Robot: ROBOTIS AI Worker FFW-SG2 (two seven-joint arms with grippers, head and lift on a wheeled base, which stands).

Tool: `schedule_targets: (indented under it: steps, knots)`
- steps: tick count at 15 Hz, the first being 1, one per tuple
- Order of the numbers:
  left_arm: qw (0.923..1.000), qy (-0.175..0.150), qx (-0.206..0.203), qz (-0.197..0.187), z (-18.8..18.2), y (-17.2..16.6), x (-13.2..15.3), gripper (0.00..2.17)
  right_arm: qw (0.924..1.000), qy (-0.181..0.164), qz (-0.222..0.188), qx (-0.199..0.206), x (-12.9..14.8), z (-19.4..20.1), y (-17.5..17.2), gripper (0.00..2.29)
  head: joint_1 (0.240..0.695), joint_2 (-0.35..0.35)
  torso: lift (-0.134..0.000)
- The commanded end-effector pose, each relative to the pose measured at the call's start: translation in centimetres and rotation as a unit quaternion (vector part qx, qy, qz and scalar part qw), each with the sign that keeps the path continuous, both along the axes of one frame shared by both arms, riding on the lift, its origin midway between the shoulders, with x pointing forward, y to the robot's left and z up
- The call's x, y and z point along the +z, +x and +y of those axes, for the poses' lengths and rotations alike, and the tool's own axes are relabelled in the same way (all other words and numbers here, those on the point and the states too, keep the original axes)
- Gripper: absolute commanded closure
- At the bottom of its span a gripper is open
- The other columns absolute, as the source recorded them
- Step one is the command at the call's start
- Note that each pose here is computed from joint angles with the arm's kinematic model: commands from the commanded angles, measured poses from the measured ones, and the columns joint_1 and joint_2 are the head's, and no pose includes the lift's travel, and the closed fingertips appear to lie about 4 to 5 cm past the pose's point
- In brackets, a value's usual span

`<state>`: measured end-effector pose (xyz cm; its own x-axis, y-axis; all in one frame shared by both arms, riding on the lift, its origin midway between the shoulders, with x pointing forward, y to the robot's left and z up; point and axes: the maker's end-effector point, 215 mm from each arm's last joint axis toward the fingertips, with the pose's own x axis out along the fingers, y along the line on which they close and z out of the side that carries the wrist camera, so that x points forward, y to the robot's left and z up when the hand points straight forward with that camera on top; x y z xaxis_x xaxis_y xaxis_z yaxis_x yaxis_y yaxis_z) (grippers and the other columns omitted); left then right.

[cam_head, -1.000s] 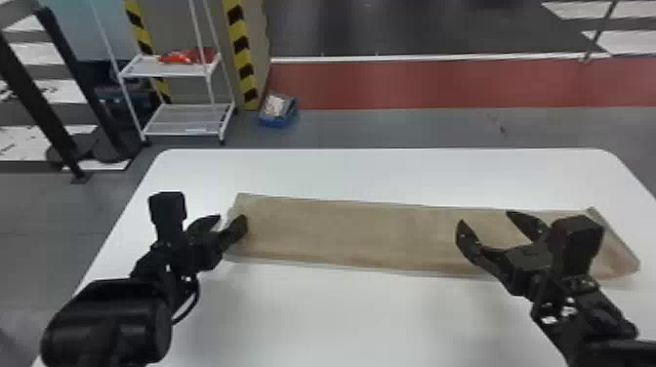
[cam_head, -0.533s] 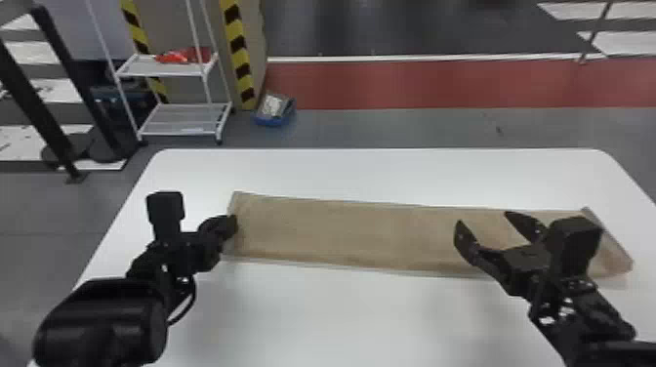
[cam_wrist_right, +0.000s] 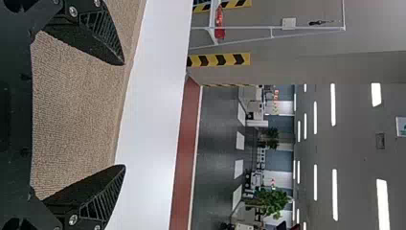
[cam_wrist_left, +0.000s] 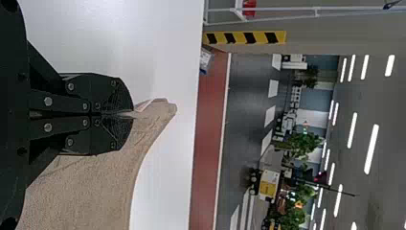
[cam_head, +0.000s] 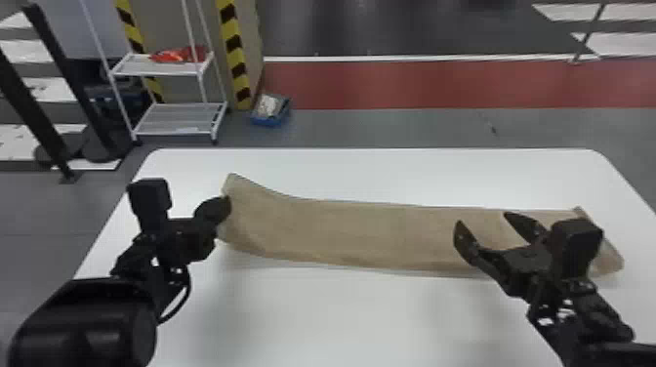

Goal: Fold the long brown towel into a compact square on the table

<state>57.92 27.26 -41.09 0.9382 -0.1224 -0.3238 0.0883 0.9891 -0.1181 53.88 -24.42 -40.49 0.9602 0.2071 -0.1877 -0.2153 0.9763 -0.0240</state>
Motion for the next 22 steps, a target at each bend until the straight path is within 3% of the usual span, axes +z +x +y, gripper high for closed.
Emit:
schedule_targets:
  steps: [1,6,9,11,13,15,17,18,20,21,22]
  knots:
    - [0.9999,-0.008,-0.009,0.001,-2.3,-0.5,2.5,1.72,1.0,0.0,-0.005,-0.003,0.2,-0.5,0.0,0.12,0.695,0.028,-0.116]
    - [0.9986,-0.019,-0.046,0.018,-10.3,-1.2,4.9,1.72,0.9998,0.001,-0.008,-0.018,-0.1,-3.7,0.0,0.12,0.695,-0.031,-0.116]
    - [0.9919,-0.099,-0.079,-0.003,-14.8,-0.8,8.9,1.72,0.9999,-0.002,-0.007,-0.015,-0.3,-3.8,0.3,0.12,0.695,-0.112,-0.116]
    - [0.9817,-0.158,-0.103,-0.026,-16.0,-1.2,13.4,1.72,1.0,0.002,-0.005,0.002,-0.5,-1.8,0.6,0.13,0.695,-0.139,-0.116]
    - [0.9717,-0.197,-0.126,-0.035,-16.4,-2.2,17.6,1.72,0.9994,0.002,-0.016,0.031,-0.5,1.5,1.1,0.13,0.695,-0.148,-0.116]
    - [0.965,-0.214,-0.145,-0.042,-16.8,-3.5,21.0,1.72,0.9982,0.007,-0.023,0.055,-0.9,4.5,1.6,0.13,0.695,-0.131,-0.116]
    - [0.9691,-0.195,-0.146,-0.035,-16.2,-4.4,21.7,1.72,0.9971,0.024,-0.012,0.072,-2.0,7.5,2.4,0.14,0.693,-0.107,-0.116]
    - [0.9708,-0.189,-0.142,-0.04,-15.2,-4.4,22.1,1.72,0.9961,0.034,-0.009,0.081,-2.2,9.4,2.7,0.28,0.689,-0.096,-0.116]
    - [0.9709,-0.188,-0.143,-0.043,-15.0,-4.7,22.5,1.72,0.9941,0.042,0.005,0.1,-2.8,12.3,2.9,1.38,0.688,-0.05,-0.116]
    - [0.9707,-0.187,-0.144,-0.045,-15.0,-4.7,22.7,1.72,0.9928,0.046,0.012,0.11,-3.0,13.5,2.8,1.67,0.687,-0.031,-0.116]
    - [0.9721,-0.18,-0.143,-0.046,-14.4,-4.6,22.8,1.72,0.99,0.052,0.024,0.129,-3.6,15.1,2.7,1.78,0.688,-0.017,-0.116]
